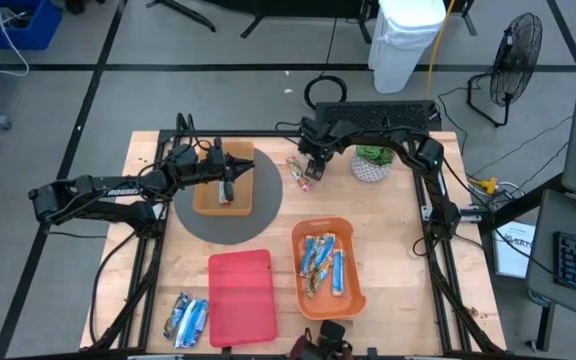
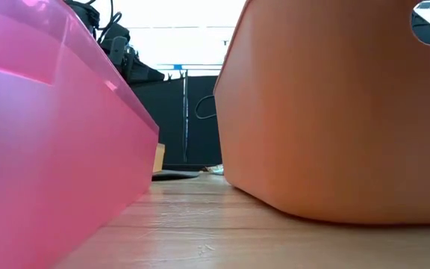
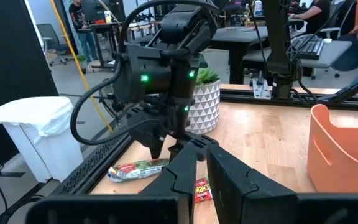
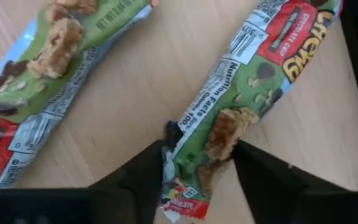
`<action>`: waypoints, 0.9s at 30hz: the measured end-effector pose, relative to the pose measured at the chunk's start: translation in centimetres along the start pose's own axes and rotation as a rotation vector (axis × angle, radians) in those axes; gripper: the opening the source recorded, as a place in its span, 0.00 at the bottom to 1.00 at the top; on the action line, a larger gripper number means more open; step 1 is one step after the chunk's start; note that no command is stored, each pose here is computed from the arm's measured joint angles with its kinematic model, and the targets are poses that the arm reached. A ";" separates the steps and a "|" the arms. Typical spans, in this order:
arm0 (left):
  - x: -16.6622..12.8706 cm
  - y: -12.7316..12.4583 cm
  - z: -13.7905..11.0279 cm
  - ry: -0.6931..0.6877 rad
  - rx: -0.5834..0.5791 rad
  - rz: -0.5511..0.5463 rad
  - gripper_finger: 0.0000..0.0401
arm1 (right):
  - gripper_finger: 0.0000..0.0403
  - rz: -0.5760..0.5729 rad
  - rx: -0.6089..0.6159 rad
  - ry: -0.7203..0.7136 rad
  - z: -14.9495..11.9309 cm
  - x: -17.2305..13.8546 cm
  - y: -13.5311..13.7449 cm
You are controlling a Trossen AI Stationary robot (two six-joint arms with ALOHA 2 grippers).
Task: Pick and place Granola Bars by type
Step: Put the red granola bar into the light orange bin
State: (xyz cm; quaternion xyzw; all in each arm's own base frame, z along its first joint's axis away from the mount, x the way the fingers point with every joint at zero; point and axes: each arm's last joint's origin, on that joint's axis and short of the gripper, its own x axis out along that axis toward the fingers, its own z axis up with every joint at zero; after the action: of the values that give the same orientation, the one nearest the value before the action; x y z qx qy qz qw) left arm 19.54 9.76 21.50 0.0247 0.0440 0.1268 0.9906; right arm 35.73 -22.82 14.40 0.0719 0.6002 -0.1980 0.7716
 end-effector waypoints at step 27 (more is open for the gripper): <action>0.0 0.0 0.2 -0.022 0.008 0.004 0.12 | 0.00 0.257 -0.394 -0.432 2.5 -10.4 9.0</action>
State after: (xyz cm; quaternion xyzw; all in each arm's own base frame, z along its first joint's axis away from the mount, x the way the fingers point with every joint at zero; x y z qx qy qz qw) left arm 19.56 9.77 21.72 0.0299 0.0337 0.1284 0.9907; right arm 39.45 -13.22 23.88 -0.0474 0.4352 0.0106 0.8990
